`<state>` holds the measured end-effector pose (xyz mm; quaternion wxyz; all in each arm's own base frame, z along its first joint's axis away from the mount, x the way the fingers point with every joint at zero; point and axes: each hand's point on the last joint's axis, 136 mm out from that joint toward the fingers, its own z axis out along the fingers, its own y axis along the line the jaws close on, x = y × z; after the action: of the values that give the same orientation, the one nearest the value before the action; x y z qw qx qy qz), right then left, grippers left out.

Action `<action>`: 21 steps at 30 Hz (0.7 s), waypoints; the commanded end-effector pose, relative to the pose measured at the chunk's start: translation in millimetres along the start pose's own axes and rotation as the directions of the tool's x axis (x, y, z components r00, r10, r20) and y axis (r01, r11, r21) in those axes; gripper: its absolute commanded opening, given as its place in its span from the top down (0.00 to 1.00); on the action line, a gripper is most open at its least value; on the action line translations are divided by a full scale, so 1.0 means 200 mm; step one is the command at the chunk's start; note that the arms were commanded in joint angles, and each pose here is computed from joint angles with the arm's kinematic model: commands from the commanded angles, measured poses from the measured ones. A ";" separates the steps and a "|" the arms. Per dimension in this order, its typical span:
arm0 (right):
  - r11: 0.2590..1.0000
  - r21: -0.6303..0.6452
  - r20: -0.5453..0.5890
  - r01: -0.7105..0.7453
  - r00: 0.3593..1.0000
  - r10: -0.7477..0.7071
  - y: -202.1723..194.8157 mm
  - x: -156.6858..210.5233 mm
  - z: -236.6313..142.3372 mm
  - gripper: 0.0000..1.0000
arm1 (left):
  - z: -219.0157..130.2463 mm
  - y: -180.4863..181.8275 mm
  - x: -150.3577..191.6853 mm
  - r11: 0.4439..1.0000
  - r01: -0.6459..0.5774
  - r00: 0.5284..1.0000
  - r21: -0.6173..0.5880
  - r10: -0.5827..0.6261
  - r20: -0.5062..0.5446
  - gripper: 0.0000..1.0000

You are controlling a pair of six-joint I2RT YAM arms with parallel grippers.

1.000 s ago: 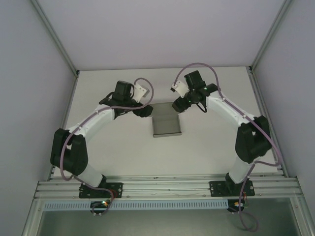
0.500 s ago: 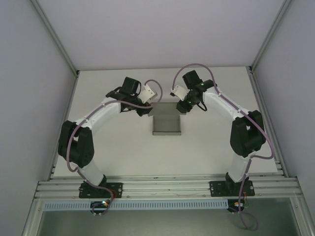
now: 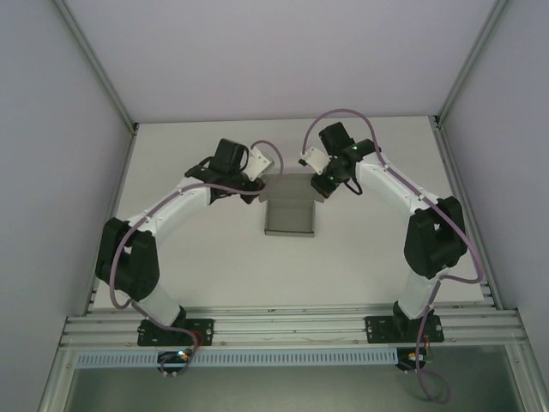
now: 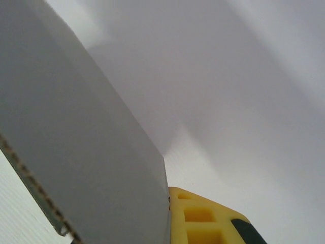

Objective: Assemble paper box

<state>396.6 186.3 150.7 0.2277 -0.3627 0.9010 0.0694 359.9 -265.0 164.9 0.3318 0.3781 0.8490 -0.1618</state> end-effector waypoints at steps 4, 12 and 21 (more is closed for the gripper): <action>0.880 0.042 0.224 -0.474 0.863 0.454 -0.07 -0.20 -0.10 1.00 | -0.03 0.04 -0.15 0.942 0.302 0.950 -0.145 -0.283 0.134 1.00; 0.733 -0.053 0.381 -0.678 0.665 0.643 0.05 -0.37 -0.07 0.98 | 0.03 0.05 -0.16 0.799 0.597 0.789 -0.079 -0.566 0.241 1.00; 0.580 -0.113 0.468 -0.807 0.472 0.747 0.05 -0.37 -0.04 0.99 | 0.12 -0.03 -0.05 0.792 0.603 0.792 -0.090 -0.582 0.185 1.00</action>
<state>415.4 216.9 138.5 0.3305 0.0658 0.9346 0.1133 386.6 -273.8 174.0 0.3851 0.0548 0.8972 -0.2088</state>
